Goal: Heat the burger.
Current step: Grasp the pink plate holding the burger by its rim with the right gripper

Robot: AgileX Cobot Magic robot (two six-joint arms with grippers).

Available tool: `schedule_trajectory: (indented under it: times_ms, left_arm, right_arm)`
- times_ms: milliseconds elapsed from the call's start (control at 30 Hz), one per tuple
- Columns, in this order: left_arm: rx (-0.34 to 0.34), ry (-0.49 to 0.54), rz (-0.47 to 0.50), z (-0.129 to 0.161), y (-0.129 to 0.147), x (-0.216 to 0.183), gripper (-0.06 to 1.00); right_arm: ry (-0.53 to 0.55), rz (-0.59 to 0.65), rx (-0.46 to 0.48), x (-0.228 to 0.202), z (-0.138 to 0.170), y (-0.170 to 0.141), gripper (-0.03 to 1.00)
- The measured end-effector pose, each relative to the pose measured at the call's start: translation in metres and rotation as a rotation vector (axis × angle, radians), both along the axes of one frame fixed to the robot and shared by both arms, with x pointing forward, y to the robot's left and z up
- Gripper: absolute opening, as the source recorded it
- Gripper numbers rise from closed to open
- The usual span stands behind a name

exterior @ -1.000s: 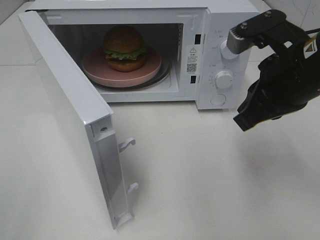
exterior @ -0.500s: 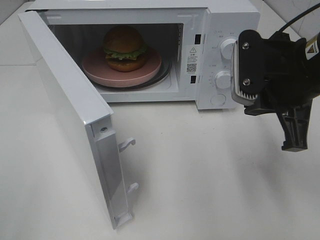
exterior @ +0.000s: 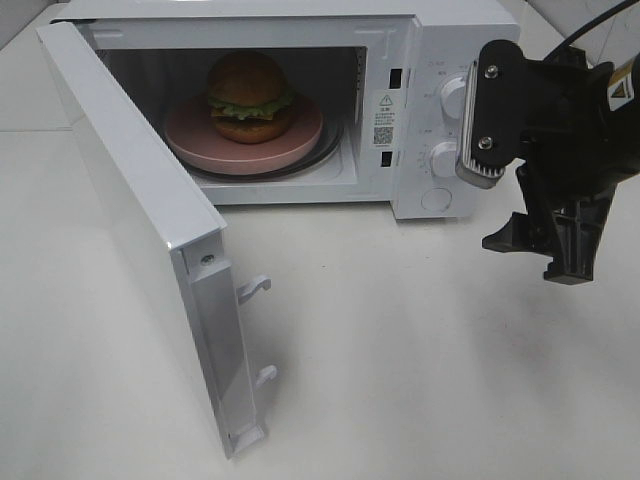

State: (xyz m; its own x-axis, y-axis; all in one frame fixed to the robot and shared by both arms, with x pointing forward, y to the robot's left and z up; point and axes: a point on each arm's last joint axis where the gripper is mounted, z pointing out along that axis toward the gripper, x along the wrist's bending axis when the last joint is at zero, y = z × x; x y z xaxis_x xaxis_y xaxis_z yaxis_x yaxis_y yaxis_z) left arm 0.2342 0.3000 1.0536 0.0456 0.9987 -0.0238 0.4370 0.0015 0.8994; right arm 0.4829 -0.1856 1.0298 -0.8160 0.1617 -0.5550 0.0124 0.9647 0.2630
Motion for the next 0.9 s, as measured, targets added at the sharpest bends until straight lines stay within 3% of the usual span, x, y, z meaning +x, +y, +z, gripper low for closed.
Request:
schedule_trajectory:
  times_ms: [33,200,900]
  left_arm:
    - [0.000,0.000,0.000,0.000,0.000,0.000,0.99]
    - [0.000,0.000,0.000,0.000,0.000,0.000,0.99]
    - [0.000,0.000,0.000,0.000,0.000,0.000,0.99]
  right_arm:
    - [0.007,-0.002,0.001,0.001,-0.001,0.002,0.87]
    - [0.043,0.033,-0.014,0.005,-0.007,0.020,0.98]
    - [-0.009,0.161,-0.079,0.051,-0.020,0.087,0.97]
